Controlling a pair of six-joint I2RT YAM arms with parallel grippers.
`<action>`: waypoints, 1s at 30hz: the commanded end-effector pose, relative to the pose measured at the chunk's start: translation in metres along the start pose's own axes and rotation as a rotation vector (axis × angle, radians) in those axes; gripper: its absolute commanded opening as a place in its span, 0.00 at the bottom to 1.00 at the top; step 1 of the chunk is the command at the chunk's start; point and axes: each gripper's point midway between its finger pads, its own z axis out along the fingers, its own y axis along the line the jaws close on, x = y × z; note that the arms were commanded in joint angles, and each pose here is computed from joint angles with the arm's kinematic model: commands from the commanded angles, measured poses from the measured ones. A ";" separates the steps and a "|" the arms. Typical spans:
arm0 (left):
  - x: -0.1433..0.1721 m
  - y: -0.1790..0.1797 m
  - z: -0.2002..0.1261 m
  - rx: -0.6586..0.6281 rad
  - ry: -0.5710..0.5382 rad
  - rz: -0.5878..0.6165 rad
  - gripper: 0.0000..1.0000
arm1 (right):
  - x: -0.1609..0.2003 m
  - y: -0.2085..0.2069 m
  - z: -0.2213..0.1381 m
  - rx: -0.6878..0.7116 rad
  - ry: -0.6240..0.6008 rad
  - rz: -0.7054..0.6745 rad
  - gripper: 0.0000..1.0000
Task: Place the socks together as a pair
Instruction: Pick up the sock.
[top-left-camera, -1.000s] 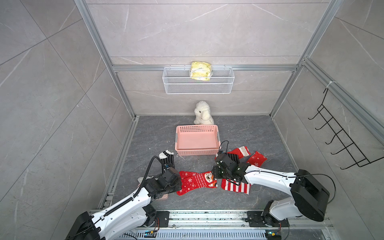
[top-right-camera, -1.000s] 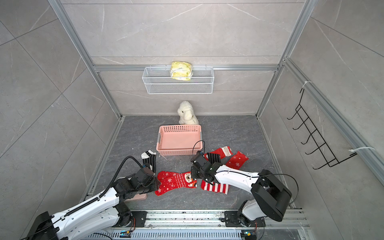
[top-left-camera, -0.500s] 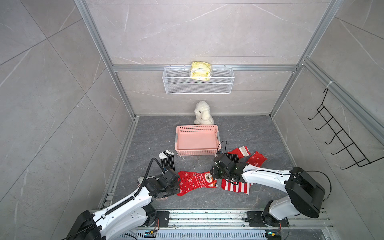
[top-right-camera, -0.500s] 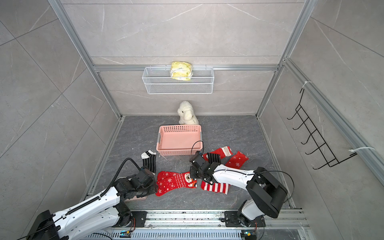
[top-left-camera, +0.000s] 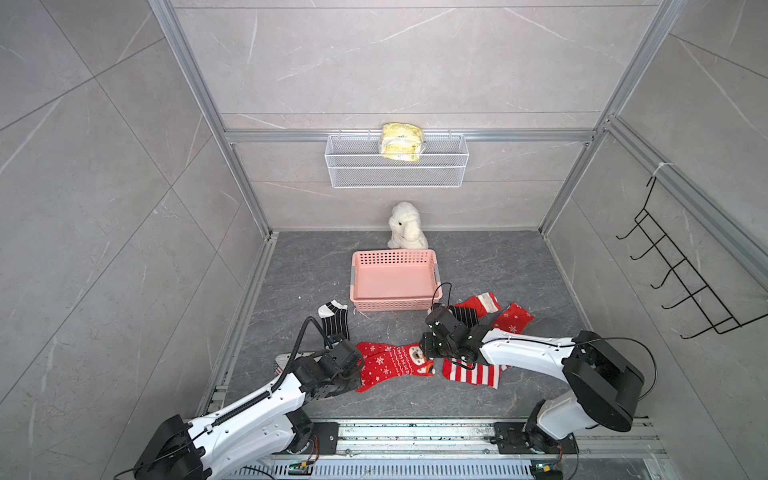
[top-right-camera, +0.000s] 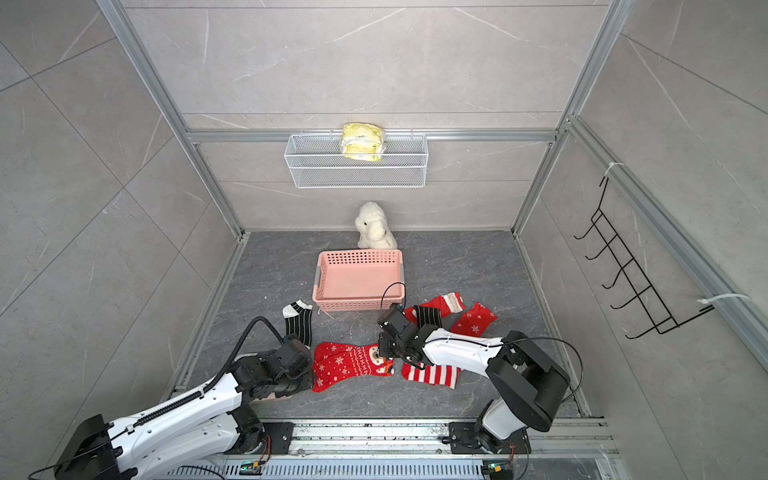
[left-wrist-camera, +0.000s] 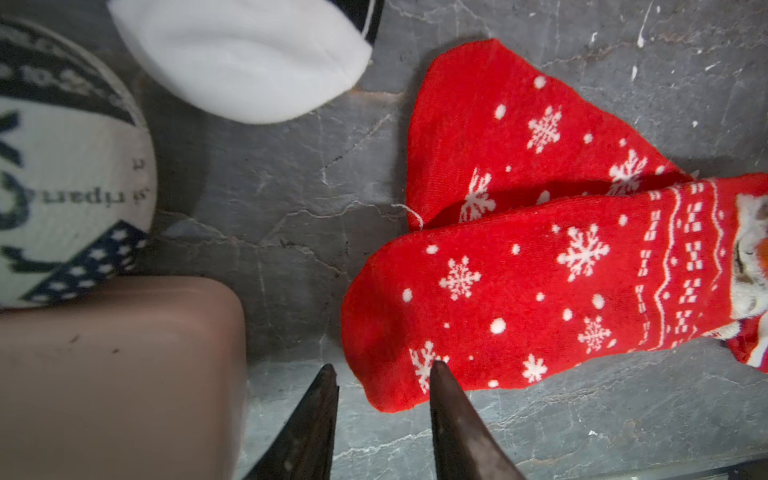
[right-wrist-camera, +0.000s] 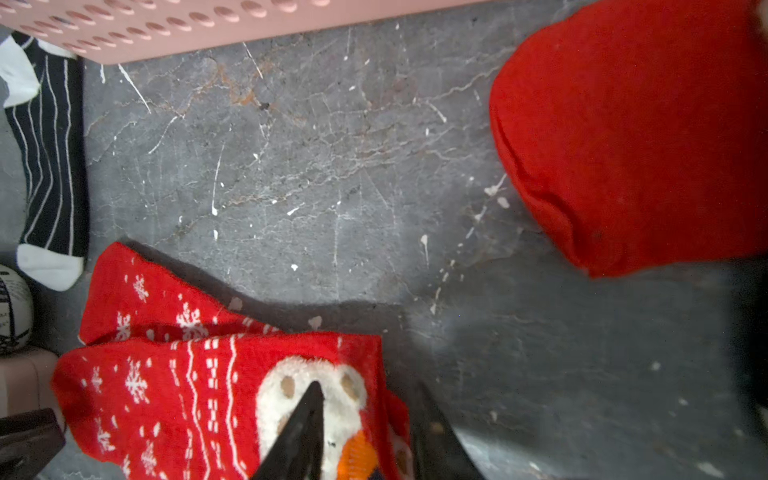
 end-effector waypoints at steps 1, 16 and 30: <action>0.003 0.001 0.004 -0.008 0.012 -0.012 0.38 | -0.003 0.008 0.002 -0.024 -0.002 0.006 0.34; 0.005 0.007 0.015 -0.039 0.014 -0.006 0.37 | 0.002 0.006 0.007 -0.016 0.015 0.005 0.34; -0.003 -0.001 0.011 -0.020 -0.012 0.021 0.00 | -0.002 0.014 -0.006 -0.053 -0.001 0.002 0.00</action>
